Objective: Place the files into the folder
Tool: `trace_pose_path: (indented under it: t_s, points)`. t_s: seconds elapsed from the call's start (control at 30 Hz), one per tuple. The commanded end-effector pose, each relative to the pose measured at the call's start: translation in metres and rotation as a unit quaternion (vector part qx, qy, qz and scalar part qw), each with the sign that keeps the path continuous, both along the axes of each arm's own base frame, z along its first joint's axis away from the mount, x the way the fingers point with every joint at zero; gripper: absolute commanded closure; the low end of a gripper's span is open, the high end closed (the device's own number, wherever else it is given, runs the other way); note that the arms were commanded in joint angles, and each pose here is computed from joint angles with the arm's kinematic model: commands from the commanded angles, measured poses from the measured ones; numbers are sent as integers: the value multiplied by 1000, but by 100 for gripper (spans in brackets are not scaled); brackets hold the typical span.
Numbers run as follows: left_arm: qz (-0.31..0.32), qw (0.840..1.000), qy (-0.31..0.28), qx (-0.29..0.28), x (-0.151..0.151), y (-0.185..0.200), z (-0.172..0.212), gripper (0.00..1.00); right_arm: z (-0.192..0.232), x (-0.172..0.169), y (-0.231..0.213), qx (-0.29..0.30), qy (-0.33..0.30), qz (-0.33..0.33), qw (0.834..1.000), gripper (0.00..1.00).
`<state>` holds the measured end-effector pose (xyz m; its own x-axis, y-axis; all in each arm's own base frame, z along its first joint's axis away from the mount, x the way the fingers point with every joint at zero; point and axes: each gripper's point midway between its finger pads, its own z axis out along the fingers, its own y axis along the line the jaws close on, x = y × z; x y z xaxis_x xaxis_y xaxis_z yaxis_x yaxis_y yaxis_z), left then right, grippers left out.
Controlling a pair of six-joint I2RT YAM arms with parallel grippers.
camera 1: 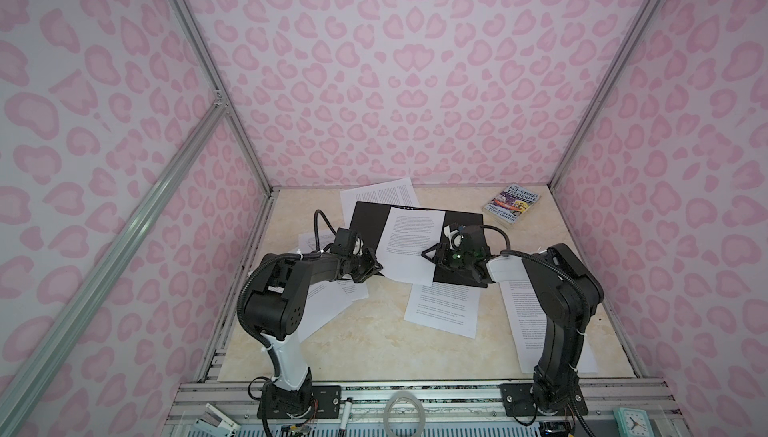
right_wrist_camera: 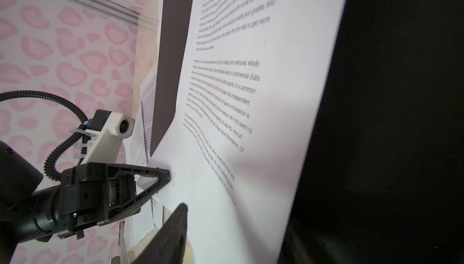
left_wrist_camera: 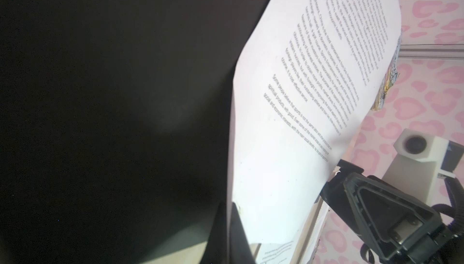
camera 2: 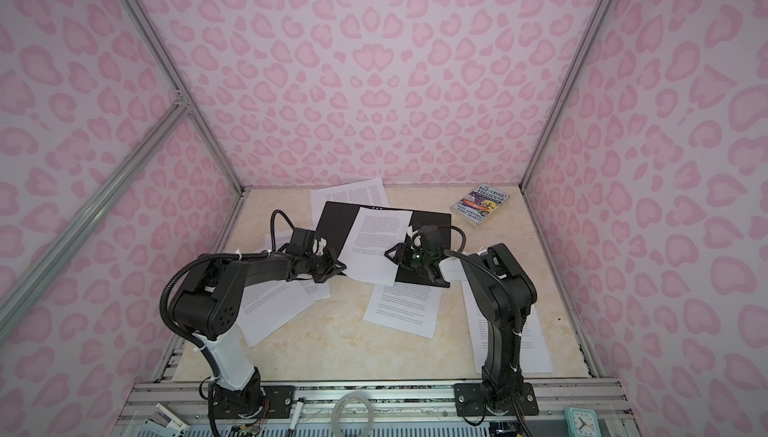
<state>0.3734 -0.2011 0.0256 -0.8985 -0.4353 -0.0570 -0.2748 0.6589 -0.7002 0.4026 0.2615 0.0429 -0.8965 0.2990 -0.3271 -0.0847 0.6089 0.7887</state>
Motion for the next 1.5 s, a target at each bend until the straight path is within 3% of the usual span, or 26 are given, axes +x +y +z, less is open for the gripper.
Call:
trace_pose_path:
  t_s: [0.0,0.13,0.27,0.33,0.4,0.47,0.5,0.53,0.67,0.8,1.0,1.2,1.47]
  points:
    - [-5,1000,-12,-4,3,-2,2,97,7,0,6,25,-7,3,1000,55]
    - [-9,1000,-11,-10,2,-5,3,97,10,-3,3,23,-9,-1,1000,71]
    - [-11,1000,-12,-20,2,-7,4,97,7,-5,0,8,-4,-3,1000,96]
    - [-15,999,-18,-28,3,-9,8,94,8,-4,-3,-1,-6,-6,1000,100]
    - [-18,999,-31,-42,3,-13,17,75,12,-4,-8,-8,-7,-6,1000,100]
    - [-22,996,-62,-60,6,-16,32,40,21,-4,-18,-10,-13,-8,1000,100]
    - [-24,994,-80,-68,6,-17,42,14,24,-6,-25,-14,-14,-7,1000,100]
    - [-27,992,-100,-74,7,-18,52,2,25,-7,-33,-24,-8,-6,1000,100]
    - [-29,982,-172,-77,4,-16,91,2,20,-20,-82,-119,25,-4,993,100]
    - [-32,975,-215,-55,-3,-14,115,2,12,-33,-130,-223,64,9,973,100]
    - [-36,970,-235,-43,-18,-18,130,2,12,-35,-153,-291,73,21,954,100]
    - [-58,965,-254,-5,-33,-13,122,2,18,-30,-157,-295,65,20,953,100]
    - [-74,969,-233,-25,-38,-20,111,3,22,-21,-152,-292,58,28,954,100]
